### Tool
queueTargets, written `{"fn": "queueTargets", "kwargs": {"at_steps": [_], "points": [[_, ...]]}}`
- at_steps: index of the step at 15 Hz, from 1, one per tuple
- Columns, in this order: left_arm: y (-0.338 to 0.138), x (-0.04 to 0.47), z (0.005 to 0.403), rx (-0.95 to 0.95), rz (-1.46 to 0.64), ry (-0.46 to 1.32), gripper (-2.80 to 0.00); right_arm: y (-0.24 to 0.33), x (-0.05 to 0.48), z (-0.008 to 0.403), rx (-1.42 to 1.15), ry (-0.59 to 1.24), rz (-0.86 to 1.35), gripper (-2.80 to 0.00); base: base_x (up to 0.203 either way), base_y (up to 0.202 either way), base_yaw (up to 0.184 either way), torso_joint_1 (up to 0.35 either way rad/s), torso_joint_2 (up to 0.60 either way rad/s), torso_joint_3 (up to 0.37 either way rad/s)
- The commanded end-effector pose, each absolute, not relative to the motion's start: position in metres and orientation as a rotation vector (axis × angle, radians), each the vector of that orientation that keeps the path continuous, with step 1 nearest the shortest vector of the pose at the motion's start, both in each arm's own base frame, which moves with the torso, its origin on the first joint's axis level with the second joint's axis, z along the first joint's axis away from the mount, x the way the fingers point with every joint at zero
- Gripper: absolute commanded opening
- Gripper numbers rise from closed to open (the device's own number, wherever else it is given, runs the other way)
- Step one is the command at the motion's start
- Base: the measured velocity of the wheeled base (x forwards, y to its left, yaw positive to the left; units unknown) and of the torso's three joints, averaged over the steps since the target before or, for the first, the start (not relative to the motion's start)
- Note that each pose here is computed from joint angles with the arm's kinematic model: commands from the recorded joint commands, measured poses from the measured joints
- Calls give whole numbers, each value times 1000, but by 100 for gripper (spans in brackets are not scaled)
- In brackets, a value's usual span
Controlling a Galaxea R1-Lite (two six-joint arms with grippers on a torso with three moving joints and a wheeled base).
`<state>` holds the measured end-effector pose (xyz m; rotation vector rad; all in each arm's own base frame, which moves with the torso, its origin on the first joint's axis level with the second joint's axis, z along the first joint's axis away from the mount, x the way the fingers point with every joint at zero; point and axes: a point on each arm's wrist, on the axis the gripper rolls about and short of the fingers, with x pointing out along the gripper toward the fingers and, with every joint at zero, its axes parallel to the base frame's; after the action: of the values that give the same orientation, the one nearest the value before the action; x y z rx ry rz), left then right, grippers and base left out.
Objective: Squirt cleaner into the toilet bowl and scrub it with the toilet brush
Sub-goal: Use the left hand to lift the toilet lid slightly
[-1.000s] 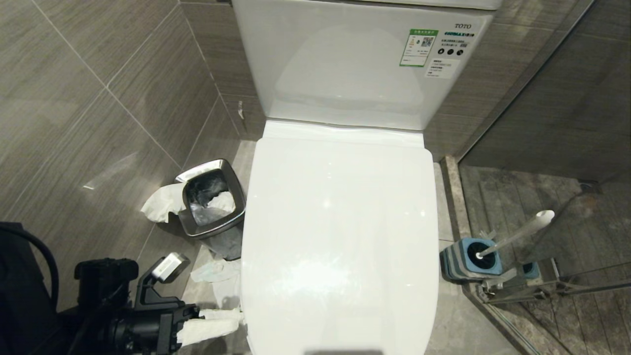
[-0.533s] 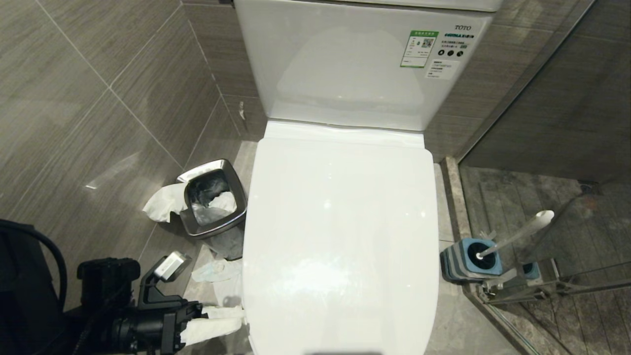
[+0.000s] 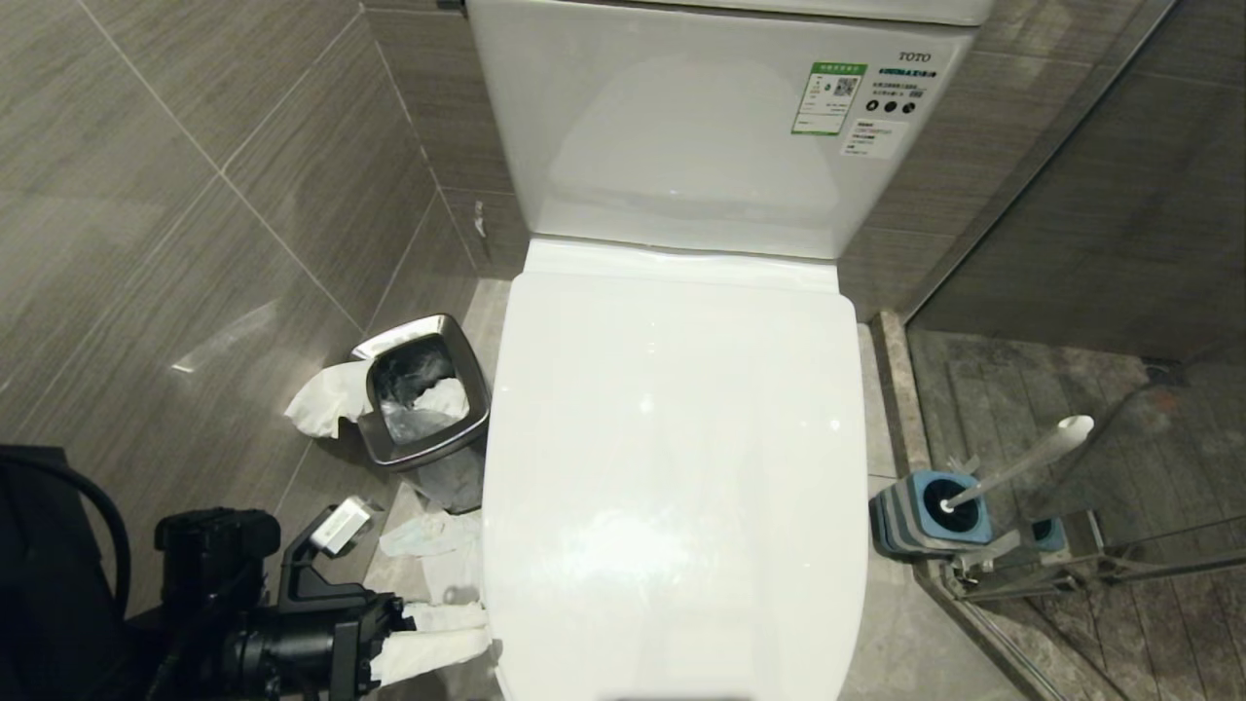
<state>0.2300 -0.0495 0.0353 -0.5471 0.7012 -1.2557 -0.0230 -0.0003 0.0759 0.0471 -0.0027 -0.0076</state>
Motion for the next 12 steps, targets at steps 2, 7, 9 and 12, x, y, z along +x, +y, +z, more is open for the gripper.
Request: {"fn": "queueTargets", "kwargs": {"at_steps": [2, 7, 9, 12], "points": [[-62, 225, 39, -518, -1294, 705, 0, 0, -23, 76, 48, -2, -8, -280, 0, 0, 0, 0, 0, 0], [-78, 214, 40, -475, -1325, 715, 0, 0, -23, 76, 48, -2, -8, -280, 0, 0, 0, 0, 0, 0], [-79, 212, 39, -478, -1325, 720, 0, 0, -23, 76, 48, -2, -8, -280, 0, 0, 0, 0, 0, 0], [-77, 206, 40, -496, -1322, 740, 0, 0, -23, 76, 48, -2, -8, -280, 0, 0, 0, 0, 0, 0]]}}
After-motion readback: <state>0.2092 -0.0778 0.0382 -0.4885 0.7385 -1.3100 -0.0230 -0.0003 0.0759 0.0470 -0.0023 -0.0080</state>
